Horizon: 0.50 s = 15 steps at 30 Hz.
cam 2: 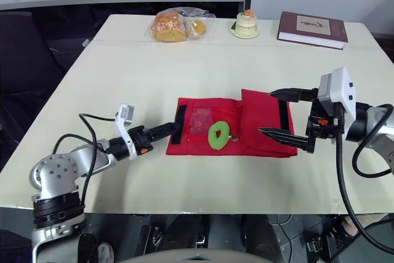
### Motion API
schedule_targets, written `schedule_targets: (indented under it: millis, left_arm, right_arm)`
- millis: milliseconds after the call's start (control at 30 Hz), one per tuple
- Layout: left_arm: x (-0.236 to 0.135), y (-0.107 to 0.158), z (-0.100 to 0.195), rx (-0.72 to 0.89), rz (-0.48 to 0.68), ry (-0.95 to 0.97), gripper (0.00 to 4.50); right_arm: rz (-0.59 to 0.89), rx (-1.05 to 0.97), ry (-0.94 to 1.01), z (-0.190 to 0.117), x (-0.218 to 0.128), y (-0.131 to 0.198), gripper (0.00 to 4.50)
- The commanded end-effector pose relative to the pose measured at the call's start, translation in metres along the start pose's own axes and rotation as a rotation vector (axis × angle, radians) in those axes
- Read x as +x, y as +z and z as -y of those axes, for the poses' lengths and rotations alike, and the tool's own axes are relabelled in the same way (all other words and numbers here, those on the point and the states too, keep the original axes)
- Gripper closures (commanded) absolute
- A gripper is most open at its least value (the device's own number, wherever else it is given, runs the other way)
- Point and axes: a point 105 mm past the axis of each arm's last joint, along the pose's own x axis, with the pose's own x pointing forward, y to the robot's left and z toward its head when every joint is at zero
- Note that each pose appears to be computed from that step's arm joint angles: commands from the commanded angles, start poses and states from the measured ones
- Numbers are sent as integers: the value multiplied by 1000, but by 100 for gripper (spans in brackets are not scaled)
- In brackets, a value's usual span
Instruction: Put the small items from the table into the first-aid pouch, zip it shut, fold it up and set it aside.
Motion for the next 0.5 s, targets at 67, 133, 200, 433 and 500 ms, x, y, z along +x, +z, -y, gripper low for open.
schedule_targets:
  millis: [67,133,200,433,500]
  left_arm:
    - [9,-14,18,-104,-68,-126,0]
    - [5,-4,19,-127,-24,-149,0]
    - [1,7,18,-149,21,-162,0]
    - [3,8,27,-162,10,-203,260]
    - [5,5,29,-161,-1,-211,340]
  right_arm:
    - [20,-36,-6,-5,0,9,4]
    - [25,-30,-13,-7,1,8,4]
    - [30,-27,-16,-8,2,7,4]
    - [35,-24,-22,-5,3,5,0]
    - [36,-26,-24,-4,3,5,0]
